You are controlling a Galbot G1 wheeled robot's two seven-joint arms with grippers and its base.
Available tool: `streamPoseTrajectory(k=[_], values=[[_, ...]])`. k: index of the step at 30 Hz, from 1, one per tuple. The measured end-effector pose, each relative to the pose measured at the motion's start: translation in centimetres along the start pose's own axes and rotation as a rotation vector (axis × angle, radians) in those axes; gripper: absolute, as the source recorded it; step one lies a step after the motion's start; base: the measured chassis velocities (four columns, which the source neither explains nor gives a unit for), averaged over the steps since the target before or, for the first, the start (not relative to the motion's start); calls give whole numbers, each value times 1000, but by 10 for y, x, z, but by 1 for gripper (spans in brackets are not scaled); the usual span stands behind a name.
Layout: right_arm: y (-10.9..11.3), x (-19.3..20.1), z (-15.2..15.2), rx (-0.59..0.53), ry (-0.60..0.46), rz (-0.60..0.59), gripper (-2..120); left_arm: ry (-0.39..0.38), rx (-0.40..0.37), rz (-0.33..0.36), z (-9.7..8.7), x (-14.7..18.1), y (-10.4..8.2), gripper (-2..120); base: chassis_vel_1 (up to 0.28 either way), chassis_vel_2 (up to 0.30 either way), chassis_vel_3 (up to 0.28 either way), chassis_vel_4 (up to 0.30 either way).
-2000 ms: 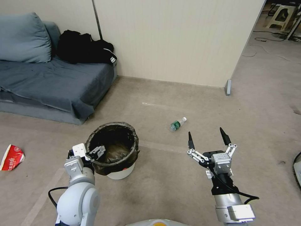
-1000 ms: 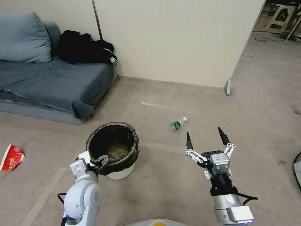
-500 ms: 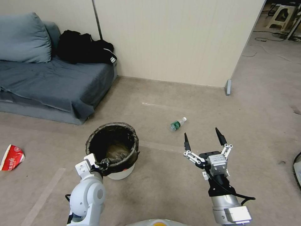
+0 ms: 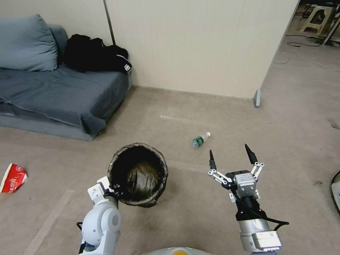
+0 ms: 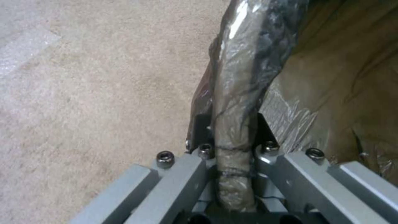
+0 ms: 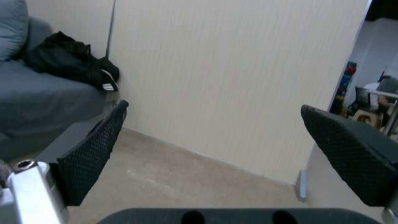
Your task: Pick up the trash bin, then pick up the garbage from the floor and place it into the trash bin.
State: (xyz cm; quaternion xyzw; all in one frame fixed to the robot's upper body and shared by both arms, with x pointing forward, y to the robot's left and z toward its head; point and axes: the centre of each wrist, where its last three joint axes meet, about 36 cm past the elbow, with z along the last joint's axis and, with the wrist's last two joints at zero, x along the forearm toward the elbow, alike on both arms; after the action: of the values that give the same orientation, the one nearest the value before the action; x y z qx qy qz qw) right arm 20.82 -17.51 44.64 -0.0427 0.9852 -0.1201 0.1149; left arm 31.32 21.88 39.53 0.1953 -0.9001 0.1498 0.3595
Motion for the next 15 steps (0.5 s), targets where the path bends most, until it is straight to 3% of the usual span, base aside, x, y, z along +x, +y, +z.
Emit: streamPoseTrajectory(k=[11,15], values=[[1,0,1,13,-39,-12,100,-13,-14,18,4,4,-1,1,0,0,0,0],[1,0,1,13,-41,-13,100,-64,-19,48,1,16,-3,0,0,0,0,0]])
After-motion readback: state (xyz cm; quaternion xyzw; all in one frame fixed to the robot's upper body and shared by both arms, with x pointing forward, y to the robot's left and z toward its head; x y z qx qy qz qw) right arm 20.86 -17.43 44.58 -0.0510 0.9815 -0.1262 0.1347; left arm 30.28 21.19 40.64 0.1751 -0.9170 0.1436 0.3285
